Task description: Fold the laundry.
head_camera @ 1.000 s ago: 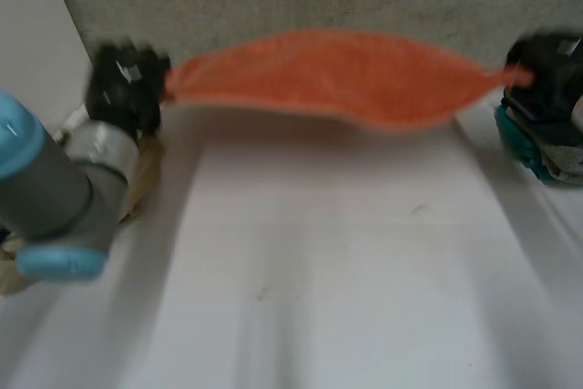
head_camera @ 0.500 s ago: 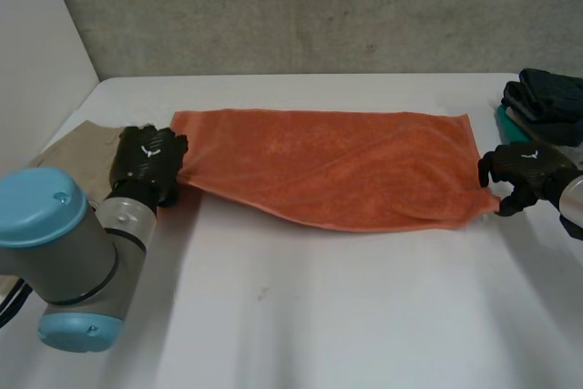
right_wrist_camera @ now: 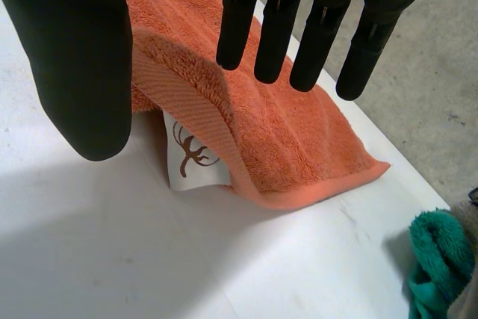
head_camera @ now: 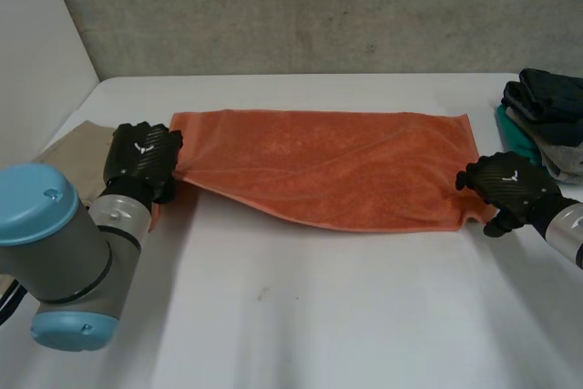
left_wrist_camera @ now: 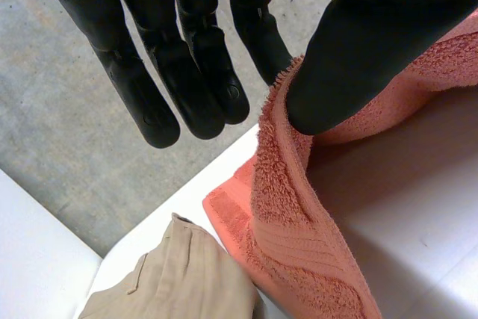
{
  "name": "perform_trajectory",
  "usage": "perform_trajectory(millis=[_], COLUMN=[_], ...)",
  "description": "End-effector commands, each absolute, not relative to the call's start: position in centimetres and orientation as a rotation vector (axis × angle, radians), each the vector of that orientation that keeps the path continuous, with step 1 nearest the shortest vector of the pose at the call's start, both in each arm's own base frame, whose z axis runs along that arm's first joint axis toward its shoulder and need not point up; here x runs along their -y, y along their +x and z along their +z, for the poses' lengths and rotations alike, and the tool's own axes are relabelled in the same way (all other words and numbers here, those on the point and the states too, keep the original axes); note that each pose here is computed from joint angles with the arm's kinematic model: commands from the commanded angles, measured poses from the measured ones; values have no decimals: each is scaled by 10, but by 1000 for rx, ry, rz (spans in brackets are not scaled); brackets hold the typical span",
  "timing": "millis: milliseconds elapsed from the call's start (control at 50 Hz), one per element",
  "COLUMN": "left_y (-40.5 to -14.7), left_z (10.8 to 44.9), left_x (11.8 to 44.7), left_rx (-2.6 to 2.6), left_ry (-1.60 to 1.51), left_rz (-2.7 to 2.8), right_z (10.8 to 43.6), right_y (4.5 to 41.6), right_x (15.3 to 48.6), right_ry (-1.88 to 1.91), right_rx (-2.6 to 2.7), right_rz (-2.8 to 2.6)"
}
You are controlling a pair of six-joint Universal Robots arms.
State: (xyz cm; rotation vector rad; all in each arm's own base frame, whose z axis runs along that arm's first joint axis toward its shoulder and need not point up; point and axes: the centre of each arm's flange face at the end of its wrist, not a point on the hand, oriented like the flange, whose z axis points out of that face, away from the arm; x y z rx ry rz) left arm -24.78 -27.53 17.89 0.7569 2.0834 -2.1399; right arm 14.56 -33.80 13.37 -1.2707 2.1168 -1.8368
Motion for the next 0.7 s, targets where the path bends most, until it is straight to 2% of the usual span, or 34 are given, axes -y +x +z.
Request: perform_trajectory(millis=[20,180,300,400,580,700], left_y=[-247,-245,-240,-235,-204,-192], left_z=[173,158,145,140,152,156], left_x=[275,278,276,274,281,281], left_rx=[-2111,-2149,-2222,-2291,-2387,-2498], left_ry=[758,771,803,841,746,686], left_rz=[-2118,-2061,-1974,-1894,-1781,-1762], right_z=[125,125,155,152,148,146], right_y=[156,169,147,141,142,140], right_x=[339,338,363,360,356,358], right_ry=[-1287,-1247,-965,-784,-799,-803], right_rx=[-2065,-2012,-2189,-2360,-2348,-2358], right_rz=[-1875,-1877,-1994,-1914,-1889,-1888])
